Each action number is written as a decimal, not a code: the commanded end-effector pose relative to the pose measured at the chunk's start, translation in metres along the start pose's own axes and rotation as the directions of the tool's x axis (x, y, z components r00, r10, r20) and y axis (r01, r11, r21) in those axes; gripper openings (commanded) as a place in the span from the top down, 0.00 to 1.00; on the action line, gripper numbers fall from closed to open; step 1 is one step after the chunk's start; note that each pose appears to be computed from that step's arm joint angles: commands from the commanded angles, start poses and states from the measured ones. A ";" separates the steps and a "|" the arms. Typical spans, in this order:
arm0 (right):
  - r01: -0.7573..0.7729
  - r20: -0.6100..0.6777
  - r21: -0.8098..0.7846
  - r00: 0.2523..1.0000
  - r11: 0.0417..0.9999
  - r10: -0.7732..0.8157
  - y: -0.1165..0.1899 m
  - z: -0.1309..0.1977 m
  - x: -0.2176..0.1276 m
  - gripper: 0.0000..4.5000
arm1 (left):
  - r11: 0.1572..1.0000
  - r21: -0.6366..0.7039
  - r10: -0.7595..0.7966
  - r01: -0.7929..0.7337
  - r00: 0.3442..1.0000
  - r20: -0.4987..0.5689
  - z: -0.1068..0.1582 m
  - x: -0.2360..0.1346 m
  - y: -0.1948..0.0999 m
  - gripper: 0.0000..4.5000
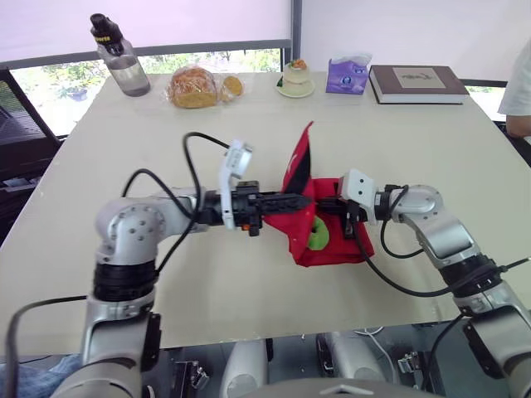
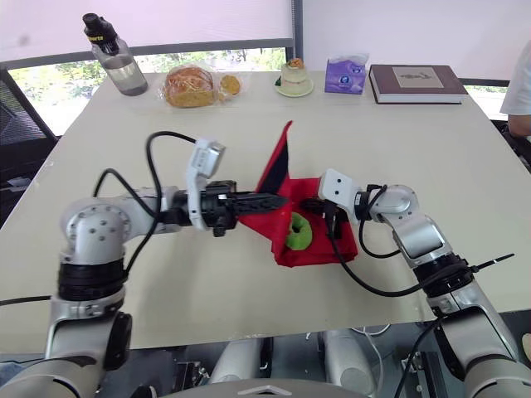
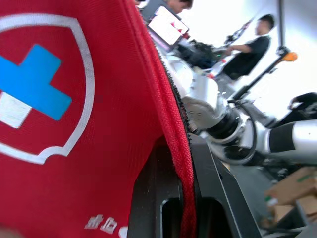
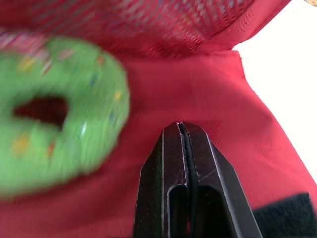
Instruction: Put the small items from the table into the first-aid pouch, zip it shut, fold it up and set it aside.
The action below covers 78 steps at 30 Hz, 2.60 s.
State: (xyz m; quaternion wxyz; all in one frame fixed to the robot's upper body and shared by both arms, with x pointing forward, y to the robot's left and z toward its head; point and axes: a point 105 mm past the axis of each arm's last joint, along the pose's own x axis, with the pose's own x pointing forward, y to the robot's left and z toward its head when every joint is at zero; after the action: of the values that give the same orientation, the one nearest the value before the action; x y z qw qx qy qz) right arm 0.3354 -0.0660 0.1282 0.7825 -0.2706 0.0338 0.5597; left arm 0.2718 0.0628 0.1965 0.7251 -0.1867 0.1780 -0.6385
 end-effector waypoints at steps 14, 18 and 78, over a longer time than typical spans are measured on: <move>0.067 -0.090 0.107 0.994 0.992 -0.058 0.006 -0.033 -0.012 0.99 | 0.915 -0.096 -0.358 0.392 0.898 0.255 0.035 -0.026 -0.015 1.00; 0.072 -0.087 0.108 0.994 0.992 -0.063 0.005 -0.031 -0.012 0.99 | 0.924 -0.109 -0.322 0.365 0.901 0.290 0.041 -0.023 -0.003 1.00; 0.267 0.134 0.375 0.932 0.888 -0.337 0.027 0.017 -0.211 0.00 | 0.984 -0.074 -0.165 0.163 0.986 -0.033 -0.028 0.047 0.052 0.02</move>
State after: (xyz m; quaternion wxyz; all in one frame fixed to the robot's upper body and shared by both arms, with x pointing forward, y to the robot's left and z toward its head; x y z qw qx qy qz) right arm 0.2321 -0.2342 0.1942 0.8944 -0.0622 0.0379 0.4414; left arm 0.3066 0.0219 0.1454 0.6537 -0.2245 0.1995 -0.6946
